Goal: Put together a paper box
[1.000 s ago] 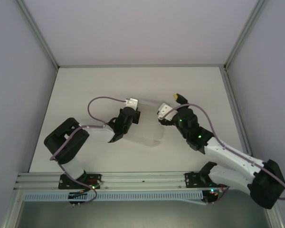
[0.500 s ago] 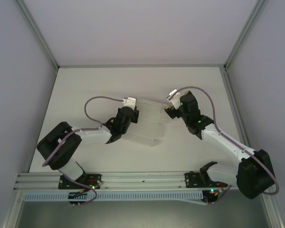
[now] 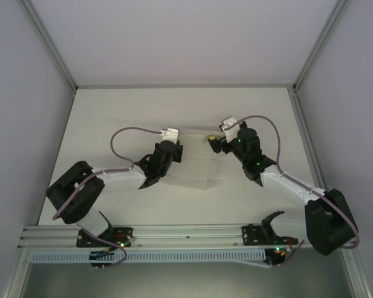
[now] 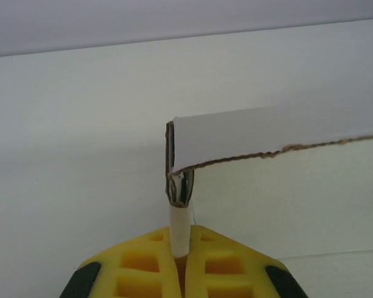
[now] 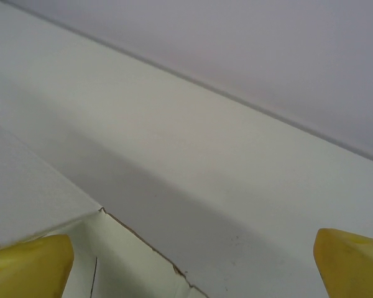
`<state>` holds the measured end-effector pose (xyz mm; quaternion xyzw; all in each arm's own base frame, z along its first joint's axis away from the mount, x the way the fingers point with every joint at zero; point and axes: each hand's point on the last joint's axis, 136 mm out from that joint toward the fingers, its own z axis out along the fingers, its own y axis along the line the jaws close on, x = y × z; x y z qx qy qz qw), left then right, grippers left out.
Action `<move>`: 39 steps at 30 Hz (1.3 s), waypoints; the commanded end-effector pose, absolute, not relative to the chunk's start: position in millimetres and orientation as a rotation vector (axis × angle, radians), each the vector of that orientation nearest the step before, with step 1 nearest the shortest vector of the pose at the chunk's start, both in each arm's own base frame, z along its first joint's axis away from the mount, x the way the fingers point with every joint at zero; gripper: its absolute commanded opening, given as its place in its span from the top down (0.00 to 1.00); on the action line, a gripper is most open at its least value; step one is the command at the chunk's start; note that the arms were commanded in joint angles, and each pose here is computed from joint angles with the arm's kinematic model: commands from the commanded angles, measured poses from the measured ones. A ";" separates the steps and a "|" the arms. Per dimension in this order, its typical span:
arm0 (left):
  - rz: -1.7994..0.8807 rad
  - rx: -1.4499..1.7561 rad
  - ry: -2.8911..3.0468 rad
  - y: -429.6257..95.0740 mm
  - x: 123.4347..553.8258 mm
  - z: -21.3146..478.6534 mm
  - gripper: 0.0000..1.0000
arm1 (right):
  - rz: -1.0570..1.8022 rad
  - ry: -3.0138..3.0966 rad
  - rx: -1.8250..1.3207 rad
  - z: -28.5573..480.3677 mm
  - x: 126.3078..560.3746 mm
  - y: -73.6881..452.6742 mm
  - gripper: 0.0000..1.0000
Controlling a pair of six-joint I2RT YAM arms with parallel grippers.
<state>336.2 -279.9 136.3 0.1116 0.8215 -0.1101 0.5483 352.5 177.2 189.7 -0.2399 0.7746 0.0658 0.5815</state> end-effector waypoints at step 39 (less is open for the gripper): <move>-0.378 0.049 1.863 -257.7 338.5 203.8 1.00 | 0.241 2.104 -0.289 184.7 338.2 140.6 0.00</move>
